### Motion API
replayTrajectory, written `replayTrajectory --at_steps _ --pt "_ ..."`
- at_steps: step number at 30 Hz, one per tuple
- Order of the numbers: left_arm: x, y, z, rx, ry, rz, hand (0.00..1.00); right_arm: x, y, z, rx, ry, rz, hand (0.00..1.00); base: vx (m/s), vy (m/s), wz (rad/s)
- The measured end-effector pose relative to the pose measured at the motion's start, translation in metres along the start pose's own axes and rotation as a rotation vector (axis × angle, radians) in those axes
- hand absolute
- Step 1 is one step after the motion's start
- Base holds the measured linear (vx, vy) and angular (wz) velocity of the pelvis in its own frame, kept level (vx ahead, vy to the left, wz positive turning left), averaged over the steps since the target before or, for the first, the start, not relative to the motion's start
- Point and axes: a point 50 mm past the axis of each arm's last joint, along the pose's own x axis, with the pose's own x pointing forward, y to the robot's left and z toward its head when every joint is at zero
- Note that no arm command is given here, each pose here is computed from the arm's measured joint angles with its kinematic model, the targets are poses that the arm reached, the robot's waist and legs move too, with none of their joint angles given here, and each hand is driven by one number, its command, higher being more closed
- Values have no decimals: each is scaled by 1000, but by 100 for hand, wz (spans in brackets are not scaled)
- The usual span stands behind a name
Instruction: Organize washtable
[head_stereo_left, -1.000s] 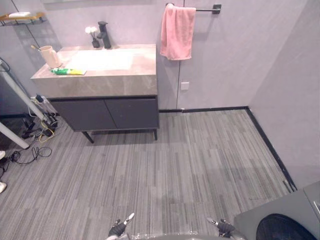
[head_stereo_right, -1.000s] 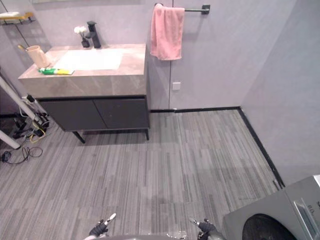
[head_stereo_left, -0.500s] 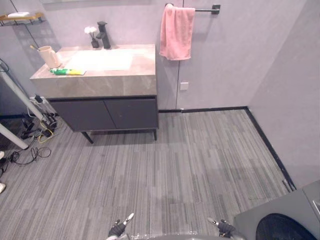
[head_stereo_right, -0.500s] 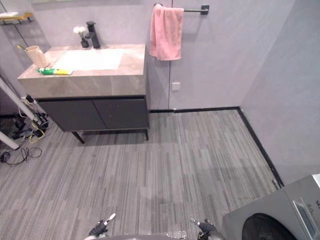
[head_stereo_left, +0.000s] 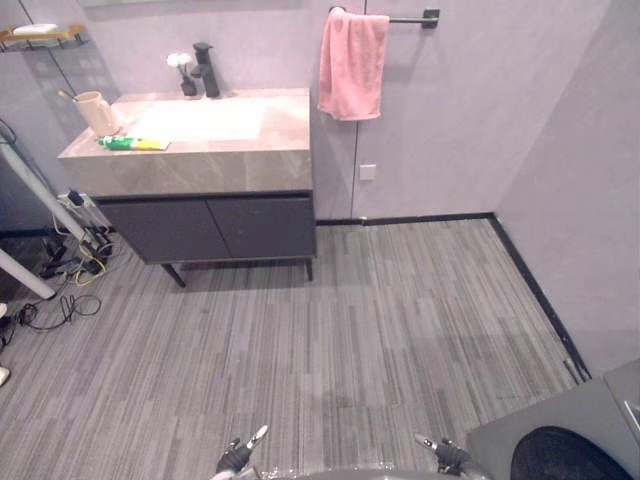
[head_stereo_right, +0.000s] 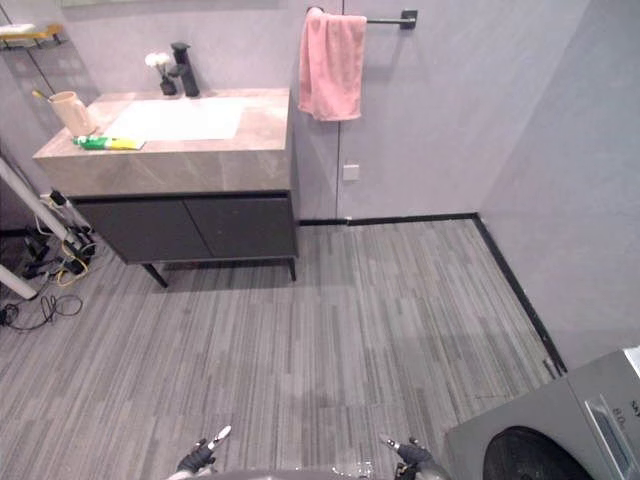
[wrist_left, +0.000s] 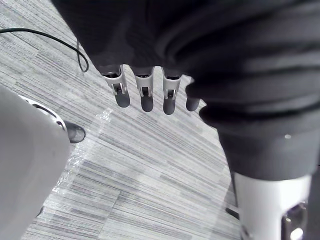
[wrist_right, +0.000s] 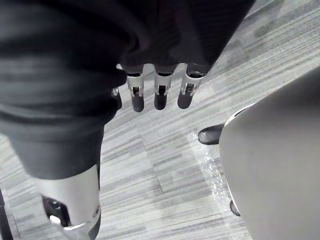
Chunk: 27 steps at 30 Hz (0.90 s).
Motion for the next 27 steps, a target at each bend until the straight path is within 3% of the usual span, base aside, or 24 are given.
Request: replayTrajectory --at_steps 9,16,27 --pt "0 4 1 -46 -5 18 0 0 0 -1 60 4 -5 0 0 -5 -2" --pt "-6 21 -8 -268 -20 106 0 -1 -2 2 80 -17 -5 0 17 -88 -25" --pt "-11 17 -23 -297 14 101 0 -1 -12 8 133 -44 -51 0 158 45 -50"
